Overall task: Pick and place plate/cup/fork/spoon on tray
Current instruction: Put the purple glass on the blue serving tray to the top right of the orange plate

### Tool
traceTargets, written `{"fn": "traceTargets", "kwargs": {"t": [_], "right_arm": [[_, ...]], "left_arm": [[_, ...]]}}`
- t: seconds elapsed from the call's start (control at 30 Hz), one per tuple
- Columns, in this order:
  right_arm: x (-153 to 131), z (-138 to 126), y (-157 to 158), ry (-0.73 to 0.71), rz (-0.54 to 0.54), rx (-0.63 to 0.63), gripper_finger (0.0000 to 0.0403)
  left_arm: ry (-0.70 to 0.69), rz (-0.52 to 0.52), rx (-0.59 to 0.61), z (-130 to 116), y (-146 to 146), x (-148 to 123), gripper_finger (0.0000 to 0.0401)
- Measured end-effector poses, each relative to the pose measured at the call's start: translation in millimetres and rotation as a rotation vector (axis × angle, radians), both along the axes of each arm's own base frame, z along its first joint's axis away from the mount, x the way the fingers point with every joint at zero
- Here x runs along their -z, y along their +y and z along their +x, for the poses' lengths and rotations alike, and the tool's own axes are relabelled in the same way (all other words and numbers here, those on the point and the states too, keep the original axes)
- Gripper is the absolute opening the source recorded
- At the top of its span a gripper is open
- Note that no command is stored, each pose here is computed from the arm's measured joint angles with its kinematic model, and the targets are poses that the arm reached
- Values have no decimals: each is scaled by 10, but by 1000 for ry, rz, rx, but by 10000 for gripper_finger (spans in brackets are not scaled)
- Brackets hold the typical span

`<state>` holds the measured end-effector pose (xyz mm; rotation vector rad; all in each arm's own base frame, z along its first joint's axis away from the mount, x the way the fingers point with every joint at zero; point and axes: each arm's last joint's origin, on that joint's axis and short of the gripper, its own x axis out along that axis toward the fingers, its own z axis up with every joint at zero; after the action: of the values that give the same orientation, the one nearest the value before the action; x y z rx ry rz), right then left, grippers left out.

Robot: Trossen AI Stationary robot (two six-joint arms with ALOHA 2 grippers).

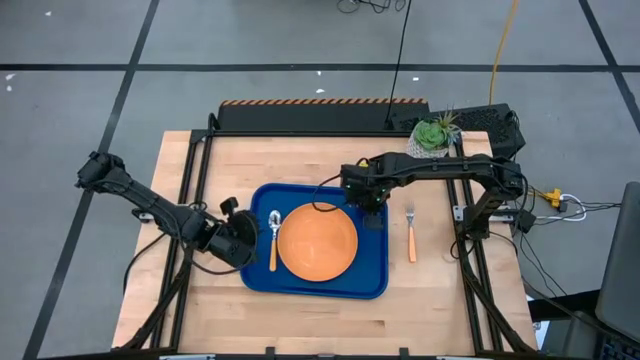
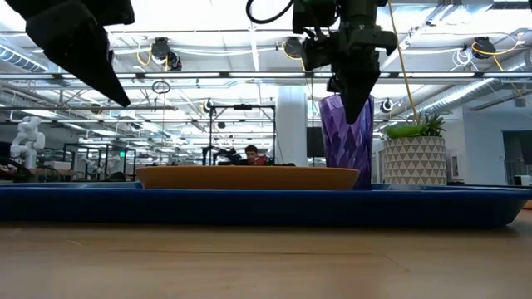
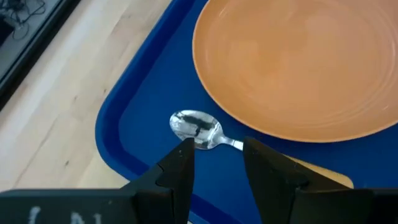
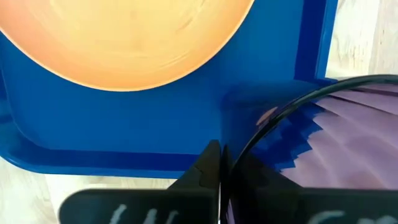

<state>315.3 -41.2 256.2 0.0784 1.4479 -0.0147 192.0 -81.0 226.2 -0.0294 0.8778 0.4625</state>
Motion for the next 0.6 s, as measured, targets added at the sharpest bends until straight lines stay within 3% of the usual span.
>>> {"fn": "traceTargets", "kwargs": {"t": [0.17,0.6], "right_arm": [[8,4,-1,-4,2,8,12],[-86,-45,5,-40,0,31,98]], "left_arm": [[-22,-8,6,21,-11,-9,140],[-48,-25,29,16,-75,-19,140]]}}
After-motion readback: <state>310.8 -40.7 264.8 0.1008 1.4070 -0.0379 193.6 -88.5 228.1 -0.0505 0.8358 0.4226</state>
